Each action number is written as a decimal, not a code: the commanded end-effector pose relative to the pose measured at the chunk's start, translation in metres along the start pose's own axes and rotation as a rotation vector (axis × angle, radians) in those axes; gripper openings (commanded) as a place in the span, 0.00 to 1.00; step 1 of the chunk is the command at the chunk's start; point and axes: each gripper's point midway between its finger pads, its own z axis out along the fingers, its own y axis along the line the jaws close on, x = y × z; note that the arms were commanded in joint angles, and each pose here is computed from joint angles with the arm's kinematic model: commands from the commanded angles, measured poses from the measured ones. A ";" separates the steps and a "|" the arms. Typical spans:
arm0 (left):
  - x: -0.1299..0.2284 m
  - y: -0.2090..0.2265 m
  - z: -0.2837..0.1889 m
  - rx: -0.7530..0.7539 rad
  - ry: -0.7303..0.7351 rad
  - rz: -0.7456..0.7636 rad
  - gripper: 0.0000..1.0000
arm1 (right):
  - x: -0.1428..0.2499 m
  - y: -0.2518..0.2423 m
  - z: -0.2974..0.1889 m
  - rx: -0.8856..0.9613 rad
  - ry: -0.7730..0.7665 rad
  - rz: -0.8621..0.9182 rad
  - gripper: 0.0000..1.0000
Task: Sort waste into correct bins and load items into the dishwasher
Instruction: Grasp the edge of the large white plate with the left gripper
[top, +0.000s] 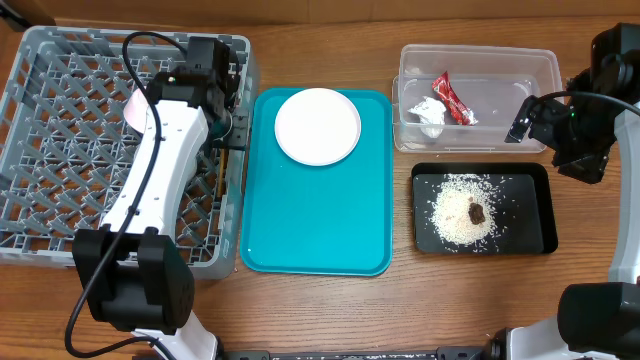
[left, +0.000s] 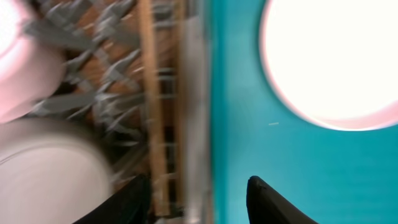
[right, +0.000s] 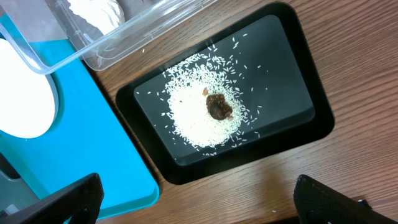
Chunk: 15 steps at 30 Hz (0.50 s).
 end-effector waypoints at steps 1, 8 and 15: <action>-0.015 -0.057 -0.014 0.201 -0.060 0.084 0.54 | -0.001 0.000 -0.003 0.004 -0.019 -0.008 1.00; -0.027 -0.126 -0.018 0.251 -0.165 0.326 0.63 | -0.001 0.000 -0.003 0.004 -0.019 -0.008 1.00; -0.025 -0.176 0.021 0.227 -0.158 0.443 0.70 | -0.001 0.000 -0.003 0.003 -0.018 -0.008 1.00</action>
